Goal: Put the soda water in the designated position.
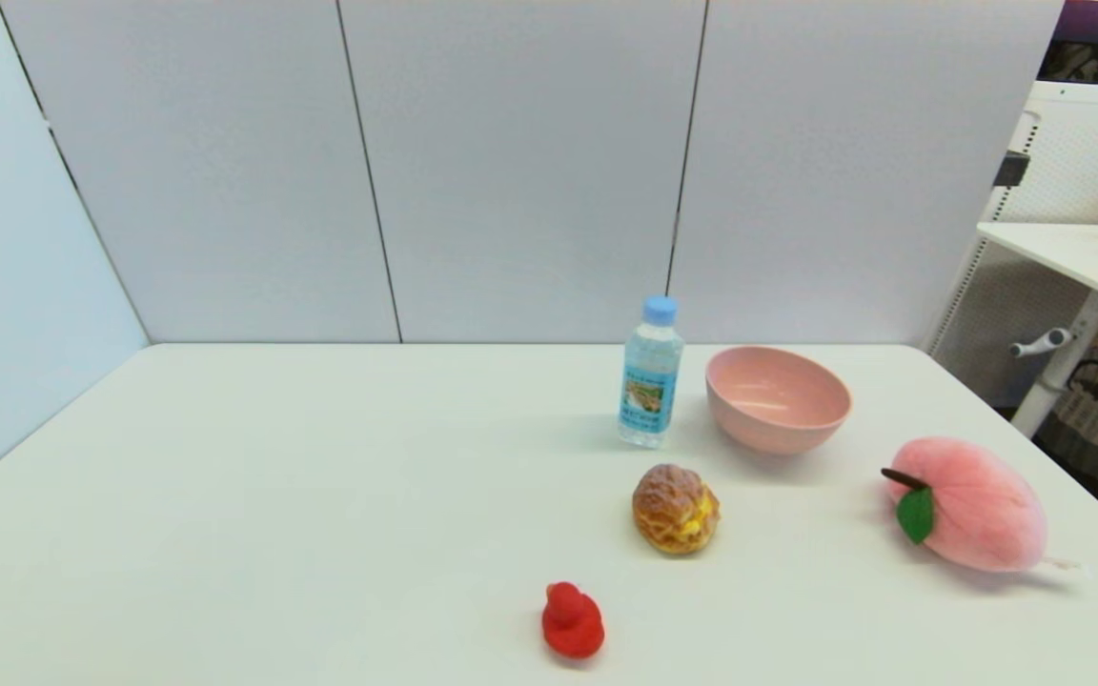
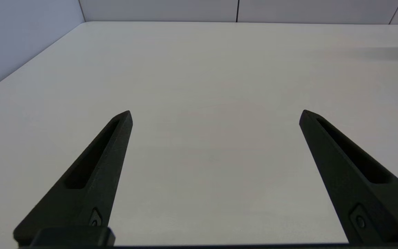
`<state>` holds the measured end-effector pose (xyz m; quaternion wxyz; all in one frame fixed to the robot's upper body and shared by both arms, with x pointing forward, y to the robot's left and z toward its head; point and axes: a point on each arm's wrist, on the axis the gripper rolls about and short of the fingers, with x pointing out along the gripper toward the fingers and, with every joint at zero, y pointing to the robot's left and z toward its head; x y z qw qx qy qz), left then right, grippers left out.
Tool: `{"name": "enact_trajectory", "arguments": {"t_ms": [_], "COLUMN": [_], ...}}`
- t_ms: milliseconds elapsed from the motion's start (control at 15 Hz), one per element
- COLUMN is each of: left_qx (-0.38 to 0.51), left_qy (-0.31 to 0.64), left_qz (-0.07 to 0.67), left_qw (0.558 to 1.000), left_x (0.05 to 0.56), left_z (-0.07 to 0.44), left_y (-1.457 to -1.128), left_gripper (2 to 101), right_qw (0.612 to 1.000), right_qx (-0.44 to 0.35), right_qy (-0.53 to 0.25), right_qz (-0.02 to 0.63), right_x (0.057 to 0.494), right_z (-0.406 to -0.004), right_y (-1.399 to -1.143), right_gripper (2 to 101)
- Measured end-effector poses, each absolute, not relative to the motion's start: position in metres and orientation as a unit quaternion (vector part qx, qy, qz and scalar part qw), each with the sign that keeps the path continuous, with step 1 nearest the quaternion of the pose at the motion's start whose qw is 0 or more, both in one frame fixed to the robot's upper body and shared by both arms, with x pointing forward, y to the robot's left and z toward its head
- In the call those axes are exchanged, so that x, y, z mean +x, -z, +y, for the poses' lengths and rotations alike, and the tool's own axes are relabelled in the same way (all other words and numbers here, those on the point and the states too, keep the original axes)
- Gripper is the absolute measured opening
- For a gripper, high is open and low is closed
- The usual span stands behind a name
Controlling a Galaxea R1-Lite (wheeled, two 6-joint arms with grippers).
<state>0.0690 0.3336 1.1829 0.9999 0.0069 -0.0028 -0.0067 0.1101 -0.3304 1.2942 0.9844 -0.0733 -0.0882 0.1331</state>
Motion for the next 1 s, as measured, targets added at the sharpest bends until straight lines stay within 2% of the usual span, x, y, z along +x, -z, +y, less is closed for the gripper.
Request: {"name": "enact_trajectory", "arguments": {"t_ms": [133, 333, 467, 733, 1000], "left_qx": [0.007, 0.007, 0.007, 0.007, 0.007], "left_qy": [0.007, 0.007, 0.007, 0.007, 0.007], "left_qz": [-0.003, -0.003, -0.003, -0.003, -0.003], "left_qw": [1.000, 1.000, 1.000, 1.000, 1.000], "left_x": [0.069, 0.069, 0.069, 0.069, 0.069], "left_z": [0.334, 0.334, 0.334, 0.334, 0.334], "left_y": [-1.183, -1.183, -1.183, -1.183, -1.183], "left_gripper": [97.8, 97.8, 97.8, 97.8, 97.8], "right_qw": [0.986, 0.988, 0.991, 0.995, 0.993], "right_qx": [-0.071, -0.053, -0.041, -0.035, -0.039], "right_qy": [-0.130, -0.115, -0.103, -0.094, -0.100], "right_qz": [-0.083, -0.092, -0.080, -0.020, 0.044], "right_x": [0.125, 0.151, 0.168, 0.194, 0.174], "right_z": [-0.330, -0.332, -0.334, -0.337, -0.335], "right_y": [-1.312, -1.352, -1.363, -1.353, -1.324], "right_gripper": [97.1, 97.1, 97.1, 97.1, 97.1]}}
